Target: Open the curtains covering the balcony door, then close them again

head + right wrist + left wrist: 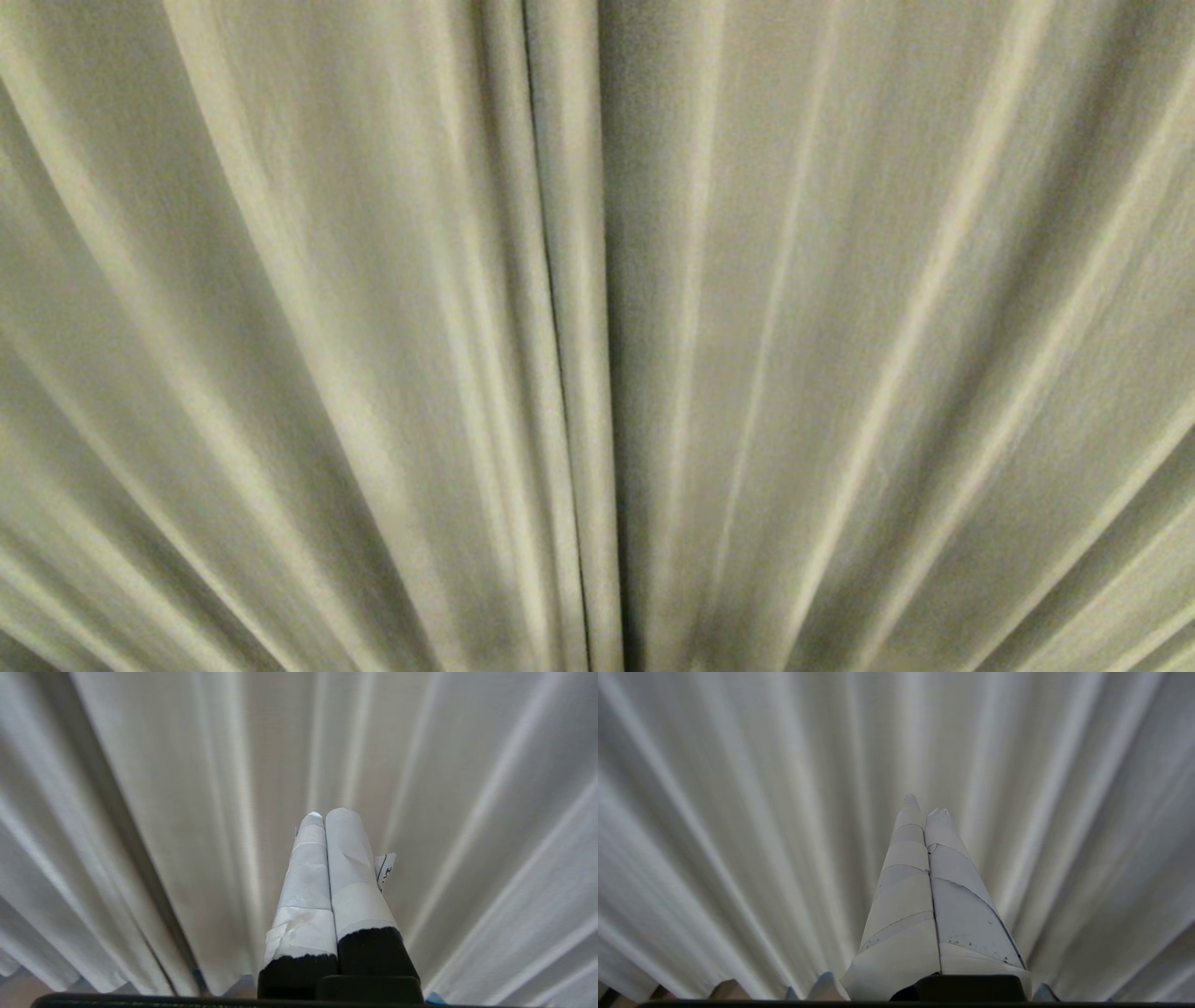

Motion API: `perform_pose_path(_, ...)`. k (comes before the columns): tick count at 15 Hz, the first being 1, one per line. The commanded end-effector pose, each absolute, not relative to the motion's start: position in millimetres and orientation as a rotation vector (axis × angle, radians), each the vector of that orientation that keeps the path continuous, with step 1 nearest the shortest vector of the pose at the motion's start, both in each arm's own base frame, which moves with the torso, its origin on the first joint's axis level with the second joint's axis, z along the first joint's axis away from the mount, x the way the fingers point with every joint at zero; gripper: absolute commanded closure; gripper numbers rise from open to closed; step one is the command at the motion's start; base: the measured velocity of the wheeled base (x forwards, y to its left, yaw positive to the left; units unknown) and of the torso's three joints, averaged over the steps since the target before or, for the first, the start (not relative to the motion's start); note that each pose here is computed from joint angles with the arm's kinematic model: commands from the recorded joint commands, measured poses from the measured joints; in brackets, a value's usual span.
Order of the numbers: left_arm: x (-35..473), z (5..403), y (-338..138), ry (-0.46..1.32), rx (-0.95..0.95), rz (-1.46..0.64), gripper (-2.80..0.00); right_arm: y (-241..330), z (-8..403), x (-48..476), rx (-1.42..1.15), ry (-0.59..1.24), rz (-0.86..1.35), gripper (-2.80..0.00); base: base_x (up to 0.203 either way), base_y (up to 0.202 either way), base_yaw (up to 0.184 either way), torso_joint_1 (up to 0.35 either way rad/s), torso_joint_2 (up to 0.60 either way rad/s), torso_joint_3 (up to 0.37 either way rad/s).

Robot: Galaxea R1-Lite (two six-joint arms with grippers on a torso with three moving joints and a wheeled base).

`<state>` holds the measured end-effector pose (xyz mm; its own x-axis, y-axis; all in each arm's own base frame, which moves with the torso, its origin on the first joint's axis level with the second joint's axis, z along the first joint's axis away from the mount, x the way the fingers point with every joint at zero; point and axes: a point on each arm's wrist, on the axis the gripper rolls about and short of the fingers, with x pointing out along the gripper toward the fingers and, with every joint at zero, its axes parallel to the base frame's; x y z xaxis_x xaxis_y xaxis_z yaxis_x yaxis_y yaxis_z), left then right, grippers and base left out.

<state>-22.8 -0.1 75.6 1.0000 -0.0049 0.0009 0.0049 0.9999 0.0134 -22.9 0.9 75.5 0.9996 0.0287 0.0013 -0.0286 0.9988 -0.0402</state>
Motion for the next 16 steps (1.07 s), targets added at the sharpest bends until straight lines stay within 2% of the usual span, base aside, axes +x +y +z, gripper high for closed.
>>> perform_pose_path(1, -22.8, 75.6, -0.1, -0.002, 0.014, -0.005, 0.0, 0.9, 75.5, -22.8, -0.04, -0.001, 0.029, 0.0, 0.0, 0.188, -0.002, -0.003, 0.01, -0.002)
perform_pose_path(7, -22.8, 75.6, -0.1, -0.002, 0.014, -0.005, 0.0, 0.9, 75.5, -22.8, -0.041, -0.001, 0.029, 0.0, 0.0, 0.176, -0.016, 0.003, 0.0, 0.002)
perform_pose_path(16, -22.8, 75.6, -0.1, -0.002, 0.014, -0.005, 0.0, 0.9, 75.6, -22.8, -0.041, -0.002, 0.029, 0.0, 0.0, 0.008, 0.0, 0.001, 0.0, 0.0)
